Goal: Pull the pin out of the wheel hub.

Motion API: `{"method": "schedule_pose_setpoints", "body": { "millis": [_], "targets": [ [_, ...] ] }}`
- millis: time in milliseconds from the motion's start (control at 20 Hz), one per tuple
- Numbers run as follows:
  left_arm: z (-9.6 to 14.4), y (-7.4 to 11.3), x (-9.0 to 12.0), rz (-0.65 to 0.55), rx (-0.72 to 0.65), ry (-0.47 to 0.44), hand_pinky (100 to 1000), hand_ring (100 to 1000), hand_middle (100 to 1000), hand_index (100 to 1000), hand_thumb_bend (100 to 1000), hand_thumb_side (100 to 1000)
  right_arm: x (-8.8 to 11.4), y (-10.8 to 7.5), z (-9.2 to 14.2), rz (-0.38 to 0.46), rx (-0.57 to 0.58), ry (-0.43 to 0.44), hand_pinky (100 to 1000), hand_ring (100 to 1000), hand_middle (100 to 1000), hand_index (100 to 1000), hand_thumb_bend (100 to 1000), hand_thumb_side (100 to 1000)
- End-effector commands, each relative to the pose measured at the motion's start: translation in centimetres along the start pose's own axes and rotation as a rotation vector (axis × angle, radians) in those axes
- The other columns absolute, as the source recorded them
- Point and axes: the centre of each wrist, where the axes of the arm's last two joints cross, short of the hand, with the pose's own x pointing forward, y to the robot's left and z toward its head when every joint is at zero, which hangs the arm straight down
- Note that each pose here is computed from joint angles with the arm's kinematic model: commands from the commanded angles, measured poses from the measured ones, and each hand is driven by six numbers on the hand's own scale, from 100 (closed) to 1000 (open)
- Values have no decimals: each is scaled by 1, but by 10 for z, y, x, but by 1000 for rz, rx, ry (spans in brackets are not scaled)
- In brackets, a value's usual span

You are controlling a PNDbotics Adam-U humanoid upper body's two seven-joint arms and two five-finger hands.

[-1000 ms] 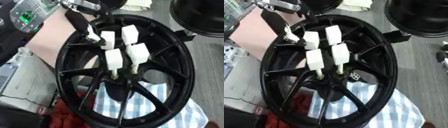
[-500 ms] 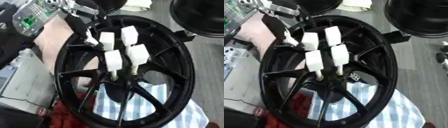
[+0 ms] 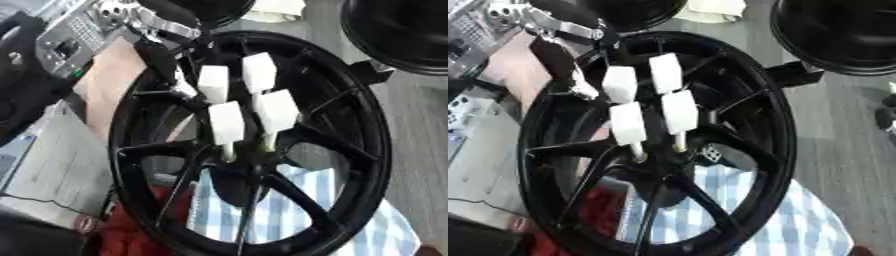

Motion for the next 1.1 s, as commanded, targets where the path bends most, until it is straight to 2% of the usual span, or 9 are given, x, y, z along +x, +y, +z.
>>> {"method": "schedule_pose_setpoints", "body": {
  "millis": [50,300,450,650,1100],
  "targets": [
    [5,12,1,-14,25,17,815,849,771,897,448,605,9,-3,-3,8,2,-25,897,780,753,764,355,303],
    [-1,17,2,5,35,22,795,824,741,874,374,587,9,-2,-3,5,4,-22,897,780,753,764,364,304],
    [-3,17,2,11,31,25,772,782,676,839,329,581,9,-3,-3,5,0,-21,897,780,753,764,368,303],
    [-3,16,3,13,28,22,731,701,557,748,276,571,9,-3,-3,5,-8,-17,898,781,753,764,373,302],
    [9,20,7,20,45,9,677,589,405,563,175,479,9,-4,-3,1,-22,-12,898,781,753,765,378,302]
  ]
}}
